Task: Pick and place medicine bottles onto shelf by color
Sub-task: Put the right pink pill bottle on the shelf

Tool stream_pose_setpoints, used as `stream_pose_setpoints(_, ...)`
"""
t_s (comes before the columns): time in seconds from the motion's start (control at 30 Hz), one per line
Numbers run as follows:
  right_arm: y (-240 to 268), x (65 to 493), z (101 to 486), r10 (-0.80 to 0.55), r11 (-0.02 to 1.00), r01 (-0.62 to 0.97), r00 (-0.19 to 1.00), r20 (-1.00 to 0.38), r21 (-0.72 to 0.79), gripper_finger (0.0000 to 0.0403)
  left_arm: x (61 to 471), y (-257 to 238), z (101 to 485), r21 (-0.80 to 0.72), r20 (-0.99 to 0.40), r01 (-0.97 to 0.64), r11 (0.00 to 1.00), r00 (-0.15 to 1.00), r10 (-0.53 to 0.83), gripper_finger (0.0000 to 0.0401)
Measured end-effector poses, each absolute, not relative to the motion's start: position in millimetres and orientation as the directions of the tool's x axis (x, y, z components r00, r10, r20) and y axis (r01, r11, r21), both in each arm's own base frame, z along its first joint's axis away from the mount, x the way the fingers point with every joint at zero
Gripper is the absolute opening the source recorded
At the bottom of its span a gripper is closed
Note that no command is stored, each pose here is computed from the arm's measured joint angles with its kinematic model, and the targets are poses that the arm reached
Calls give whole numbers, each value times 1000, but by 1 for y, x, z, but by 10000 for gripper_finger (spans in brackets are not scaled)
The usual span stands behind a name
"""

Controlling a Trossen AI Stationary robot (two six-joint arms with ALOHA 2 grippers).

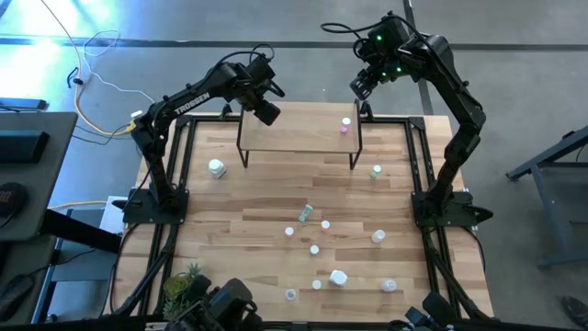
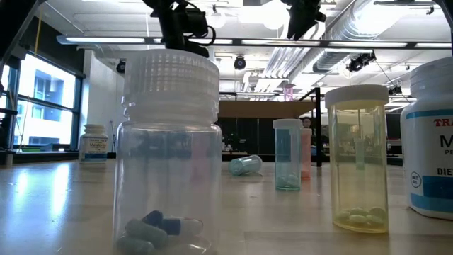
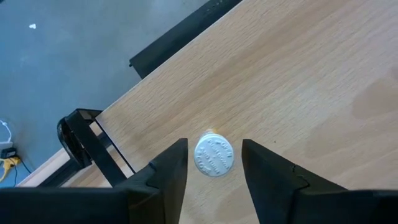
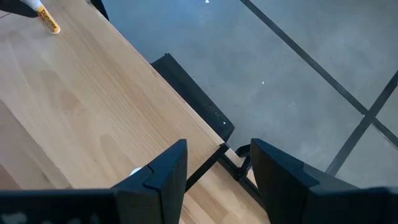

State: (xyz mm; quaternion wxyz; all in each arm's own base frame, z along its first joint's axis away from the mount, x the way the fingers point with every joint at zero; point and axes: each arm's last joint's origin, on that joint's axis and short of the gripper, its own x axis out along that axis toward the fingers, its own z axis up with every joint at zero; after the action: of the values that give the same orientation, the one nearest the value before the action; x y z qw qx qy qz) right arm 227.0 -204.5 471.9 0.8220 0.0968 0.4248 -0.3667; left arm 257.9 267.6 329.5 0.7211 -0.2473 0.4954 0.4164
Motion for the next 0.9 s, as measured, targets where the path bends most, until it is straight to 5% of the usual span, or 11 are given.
stream_pose_setpoints(0.6,-203,226,470,-503,705,696,360,-786,-132,168,238,241,373,-27,-874,-811,584,303,381,154)
stream_pose_setpoints(0.9,-196,226,468,-335,769,638,457,-824,41,168,236,196,397,-39,-836,-724,689,402,375,154)
